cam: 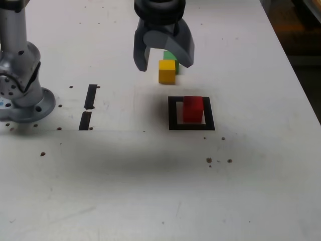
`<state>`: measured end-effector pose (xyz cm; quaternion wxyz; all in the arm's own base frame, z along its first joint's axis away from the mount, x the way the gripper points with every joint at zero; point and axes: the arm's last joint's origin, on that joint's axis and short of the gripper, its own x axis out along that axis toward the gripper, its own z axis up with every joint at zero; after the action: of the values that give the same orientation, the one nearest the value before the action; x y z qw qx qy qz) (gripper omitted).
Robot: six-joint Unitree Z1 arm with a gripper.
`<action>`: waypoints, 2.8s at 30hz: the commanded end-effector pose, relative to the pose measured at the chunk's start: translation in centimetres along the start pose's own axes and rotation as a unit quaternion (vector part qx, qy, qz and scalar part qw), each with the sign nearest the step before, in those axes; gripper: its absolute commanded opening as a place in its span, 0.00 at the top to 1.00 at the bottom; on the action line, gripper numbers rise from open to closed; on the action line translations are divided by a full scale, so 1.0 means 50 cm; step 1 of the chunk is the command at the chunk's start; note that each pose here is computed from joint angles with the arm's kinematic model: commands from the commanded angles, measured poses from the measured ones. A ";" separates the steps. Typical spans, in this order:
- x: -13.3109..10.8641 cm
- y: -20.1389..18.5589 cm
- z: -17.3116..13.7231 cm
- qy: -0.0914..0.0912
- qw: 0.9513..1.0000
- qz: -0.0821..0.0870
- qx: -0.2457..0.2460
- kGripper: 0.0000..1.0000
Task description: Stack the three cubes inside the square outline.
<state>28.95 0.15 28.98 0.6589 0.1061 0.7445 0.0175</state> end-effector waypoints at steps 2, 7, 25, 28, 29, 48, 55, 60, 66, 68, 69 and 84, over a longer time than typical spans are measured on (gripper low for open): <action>0.013 0.013 0.004 0.011 1.000 0.001 0.001 0.04; 0.034 0.037 0.008 0.025 1.000 -0.002 0.002 0.04; 0.124 0.096 0.058 0.046 0.998 -0.037 0.009 0.06; 0.133 0.103 0.058 0.047 0.998 -0.041 0.006 0.08; 0.136 0.106 0.057 0.047 0.998 -0.042 0.005 0.08; 0.193 0.128 0.053 0.063 0.994 -0.085 -0.011 0.54; 0.182 0.127 0.045 0.056 0.995 -0.086 -0.011 0.81; 0.156 0.122 0.022 0.055 0.995 -0.084 -0.015 0.82; 0.101 0.099 -0.013 0.049 0.996 -0.077 -0.020 0.82; 0.082 0.087 -0.022 0.045 0.996 -0.074 -0.019 0.82; 0.074 0.082 -0.026 0.043 0.996 -0.073 -0.018 0.82; 0.029 0.045 -0.091 0.025 0.998 -0.065 -0.013 0.75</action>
<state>24.82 3.16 28.51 0.6408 0.0468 0.7662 -0.0119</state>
